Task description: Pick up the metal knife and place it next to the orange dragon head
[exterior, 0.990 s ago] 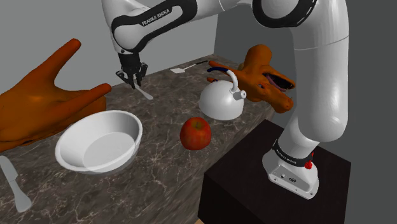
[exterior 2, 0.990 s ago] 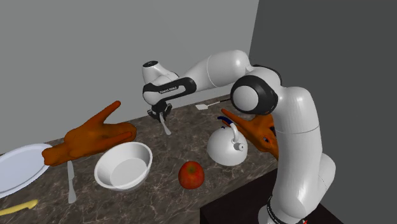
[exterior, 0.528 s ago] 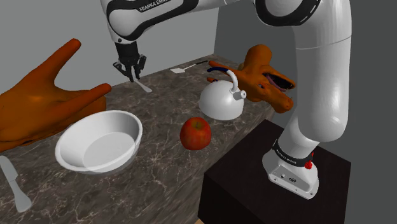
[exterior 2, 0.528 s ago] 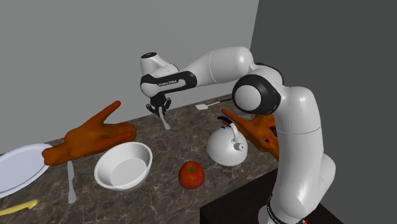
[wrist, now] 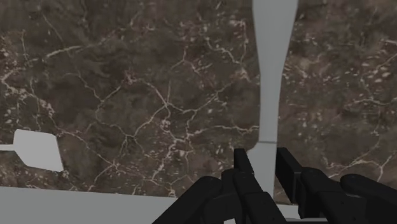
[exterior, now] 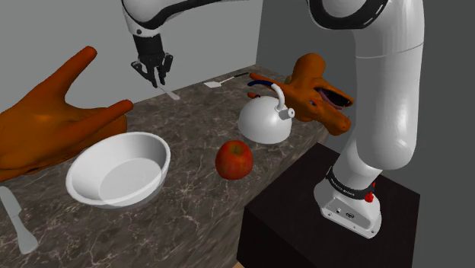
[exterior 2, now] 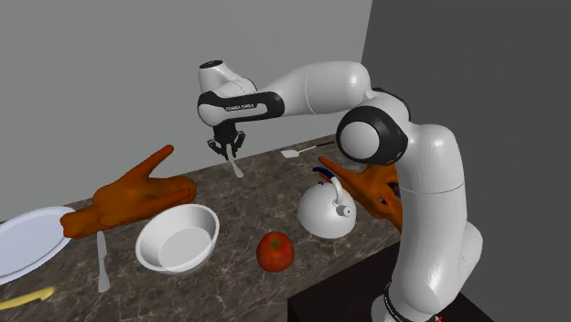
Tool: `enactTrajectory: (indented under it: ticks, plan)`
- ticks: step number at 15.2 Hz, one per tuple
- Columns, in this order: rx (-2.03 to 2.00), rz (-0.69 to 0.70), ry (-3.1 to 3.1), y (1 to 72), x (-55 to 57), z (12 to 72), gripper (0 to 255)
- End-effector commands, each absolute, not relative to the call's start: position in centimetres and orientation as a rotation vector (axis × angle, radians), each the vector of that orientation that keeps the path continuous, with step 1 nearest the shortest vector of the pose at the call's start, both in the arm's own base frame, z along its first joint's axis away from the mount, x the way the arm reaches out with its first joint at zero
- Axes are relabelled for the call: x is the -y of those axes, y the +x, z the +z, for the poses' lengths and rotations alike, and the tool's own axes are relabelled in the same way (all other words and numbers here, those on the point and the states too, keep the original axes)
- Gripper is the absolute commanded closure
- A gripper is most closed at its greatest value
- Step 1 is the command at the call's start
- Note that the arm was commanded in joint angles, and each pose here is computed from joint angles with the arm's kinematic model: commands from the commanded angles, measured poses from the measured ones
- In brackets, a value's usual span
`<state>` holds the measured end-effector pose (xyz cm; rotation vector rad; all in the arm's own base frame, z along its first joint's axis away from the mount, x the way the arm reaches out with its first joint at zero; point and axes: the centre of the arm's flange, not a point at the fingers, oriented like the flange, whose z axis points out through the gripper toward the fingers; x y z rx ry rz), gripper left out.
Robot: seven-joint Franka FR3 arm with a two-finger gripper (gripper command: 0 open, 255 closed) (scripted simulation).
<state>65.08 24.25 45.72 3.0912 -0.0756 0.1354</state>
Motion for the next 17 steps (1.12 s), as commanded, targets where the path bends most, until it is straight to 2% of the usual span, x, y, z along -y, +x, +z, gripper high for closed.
enactTrajectory:
  ticks: [1,17]
  plan:
    - [0.076,0.135,3.091,65.1,-24.3,46.8,255]
    - [0.076,0.135,3.091,65.1,-24.3,55.2,255]
